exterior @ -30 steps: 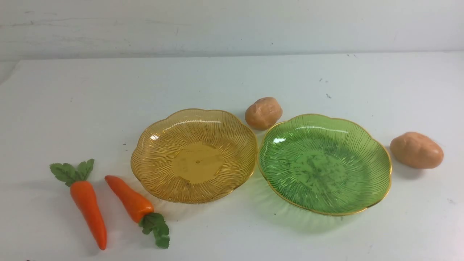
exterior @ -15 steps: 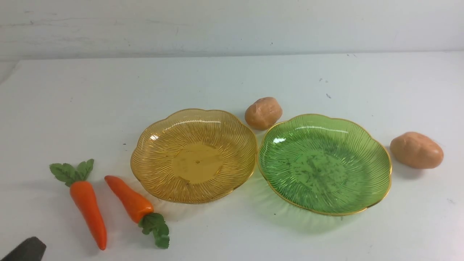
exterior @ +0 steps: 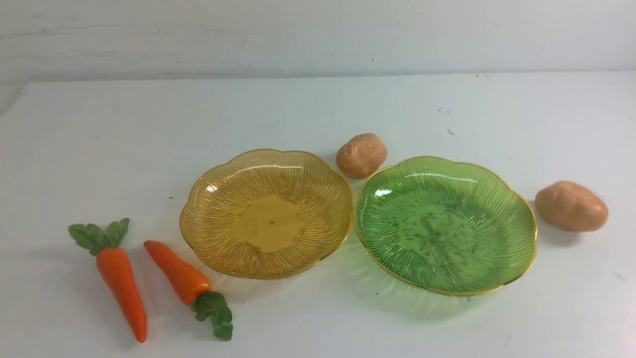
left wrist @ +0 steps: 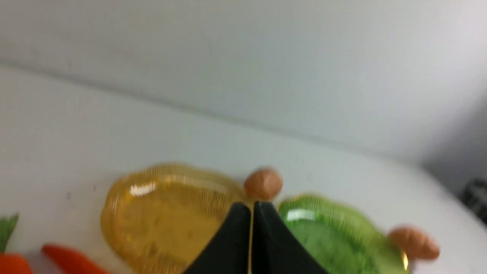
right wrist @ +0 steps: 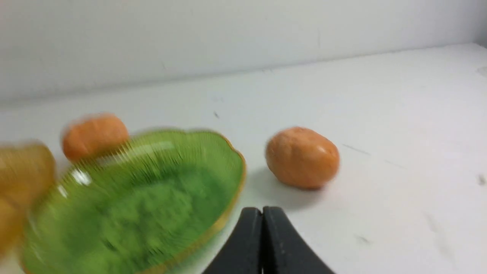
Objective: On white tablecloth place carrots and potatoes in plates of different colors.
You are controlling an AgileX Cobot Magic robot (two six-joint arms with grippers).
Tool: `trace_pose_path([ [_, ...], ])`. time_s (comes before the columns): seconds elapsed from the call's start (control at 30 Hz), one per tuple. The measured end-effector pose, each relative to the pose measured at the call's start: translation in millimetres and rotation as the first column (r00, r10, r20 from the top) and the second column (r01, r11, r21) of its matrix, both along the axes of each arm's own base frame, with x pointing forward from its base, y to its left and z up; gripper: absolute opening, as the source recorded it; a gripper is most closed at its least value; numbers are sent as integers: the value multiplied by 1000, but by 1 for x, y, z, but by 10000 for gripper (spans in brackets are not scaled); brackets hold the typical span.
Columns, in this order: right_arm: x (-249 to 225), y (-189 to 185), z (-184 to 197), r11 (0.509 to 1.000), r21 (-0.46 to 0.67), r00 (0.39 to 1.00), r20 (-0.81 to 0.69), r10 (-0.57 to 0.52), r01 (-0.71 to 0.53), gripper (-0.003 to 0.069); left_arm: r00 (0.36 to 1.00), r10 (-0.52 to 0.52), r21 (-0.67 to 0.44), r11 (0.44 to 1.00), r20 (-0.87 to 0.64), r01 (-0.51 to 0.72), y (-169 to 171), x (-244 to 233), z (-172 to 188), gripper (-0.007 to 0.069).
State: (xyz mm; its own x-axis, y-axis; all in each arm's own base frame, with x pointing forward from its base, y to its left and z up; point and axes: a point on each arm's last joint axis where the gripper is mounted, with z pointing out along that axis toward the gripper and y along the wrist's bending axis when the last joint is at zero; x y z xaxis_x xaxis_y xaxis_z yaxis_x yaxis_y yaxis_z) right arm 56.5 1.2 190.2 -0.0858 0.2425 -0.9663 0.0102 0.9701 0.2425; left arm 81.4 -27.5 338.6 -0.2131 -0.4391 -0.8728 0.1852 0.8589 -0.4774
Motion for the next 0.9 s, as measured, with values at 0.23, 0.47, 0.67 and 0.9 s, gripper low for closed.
trace_pose_path([
  [0.23, 0, -3, 17, 851, 525, 983, 166, -77, -22, -15, 834, -92, 209, 948, -544, 240, -10, 83, -26, -3],
  [0.47, 0, -5, 19, 830, 557, 978, 185, -96, -24, -15, 637, 78, 296, 923, -767, 244, -2, 141, -70, -3],
  [0.67, -7, 9, 45, 868, 483, 992, 103, 75, -115, -15, 533, 196, 345, 918, -823, 196, 5, 162, -98, -3],
  [0.9, -1, 22, 120, 948, 237, 962, -119, 245, -212, -15, 501, 274, 384, 914, -821, 129, 10, 180, -104, 21],
])
